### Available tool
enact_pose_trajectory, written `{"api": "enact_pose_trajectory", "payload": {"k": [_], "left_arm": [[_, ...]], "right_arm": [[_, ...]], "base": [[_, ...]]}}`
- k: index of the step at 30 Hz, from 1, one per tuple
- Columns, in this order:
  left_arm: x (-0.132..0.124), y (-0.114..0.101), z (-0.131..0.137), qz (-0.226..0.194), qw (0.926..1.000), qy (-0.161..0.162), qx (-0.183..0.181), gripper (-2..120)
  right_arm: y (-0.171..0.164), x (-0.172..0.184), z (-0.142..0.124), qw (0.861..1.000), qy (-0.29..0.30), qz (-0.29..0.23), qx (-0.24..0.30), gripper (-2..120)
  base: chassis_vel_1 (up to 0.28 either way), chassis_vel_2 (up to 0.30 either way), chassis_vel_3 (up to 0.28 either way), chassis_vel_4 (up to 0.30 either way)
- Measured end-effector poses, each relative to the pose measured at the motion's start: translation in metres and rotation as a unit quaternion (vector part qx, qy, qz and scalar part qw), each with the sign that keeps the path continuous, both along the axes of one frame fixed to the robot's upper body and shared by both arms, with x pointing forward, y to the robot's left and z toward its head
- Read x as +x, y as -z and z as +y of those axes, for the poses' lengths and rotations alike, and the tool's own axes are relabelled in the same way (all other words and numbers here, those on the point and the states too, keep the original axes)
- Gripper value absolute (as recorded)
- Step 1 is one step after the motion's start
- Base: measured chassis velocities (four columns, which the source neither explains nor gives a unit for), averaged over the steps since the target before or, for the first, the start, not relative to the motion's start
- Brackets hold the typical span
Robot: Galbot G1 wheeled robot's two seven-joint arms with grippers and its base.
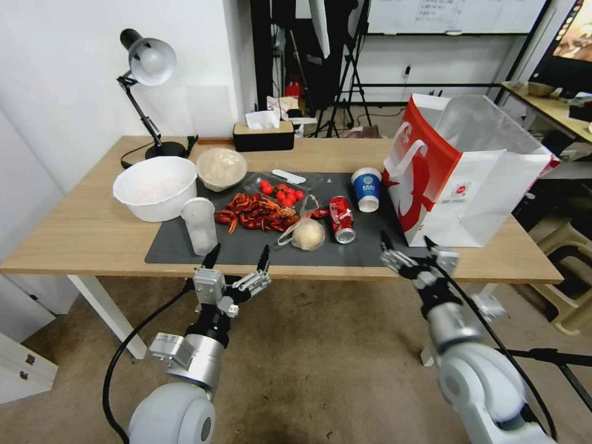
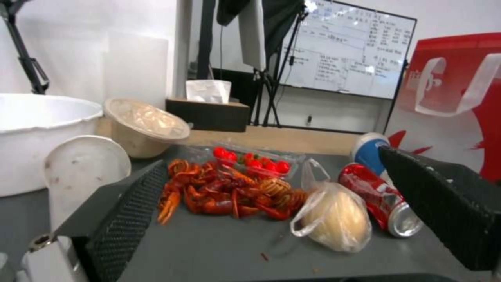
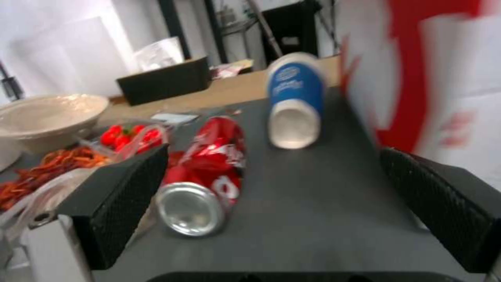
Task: Pick up the trash from the table and place it into the takeout bag.
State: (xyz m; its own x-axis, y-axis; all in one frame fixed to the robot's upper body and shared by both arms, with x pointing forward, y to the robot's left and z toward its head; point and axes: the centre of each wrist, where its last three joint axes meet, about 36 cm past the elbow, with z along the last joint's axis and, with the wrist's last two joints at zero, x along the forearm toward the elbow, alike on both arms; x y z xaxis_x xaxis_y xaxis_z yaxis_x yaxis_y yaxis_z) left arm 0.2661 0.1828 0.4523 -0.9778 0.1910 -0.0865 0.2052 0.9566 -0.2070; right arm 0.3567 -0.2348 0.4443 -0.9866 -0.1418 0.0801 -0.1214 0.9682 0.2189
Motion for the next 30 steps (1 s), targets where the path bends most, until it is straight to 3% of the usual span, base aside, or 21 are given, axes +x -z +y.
{"api": "enact_pose_trajectory", "payload": {"k": [8,21,30], "left_arm": [[0.0,0.0,0.001,0.0,0.9999,-0.012,0.0,100],[0.003,0.004,0.001,0.004,0.9998,-0.021,-0.002,100],[0.003,0.004,0.004,0.001,0.9996,-0.027,0.002,100]], "right_arm": [[-0.004,0.042,0.028,0.999,-0.049,0.023,-0.006,100],[-0.005,0.068,0.052,0.995,-0.048,0.082,-0.038,99],[-0.003,0.07,0.063,0.992,-0.04,0.112,-0.05,72]], "base": [[0.0,0.0,0.0,0.0],[0.0,0.0,0.0,0.0],[0.0,0.0,0.0,0.0]]}}
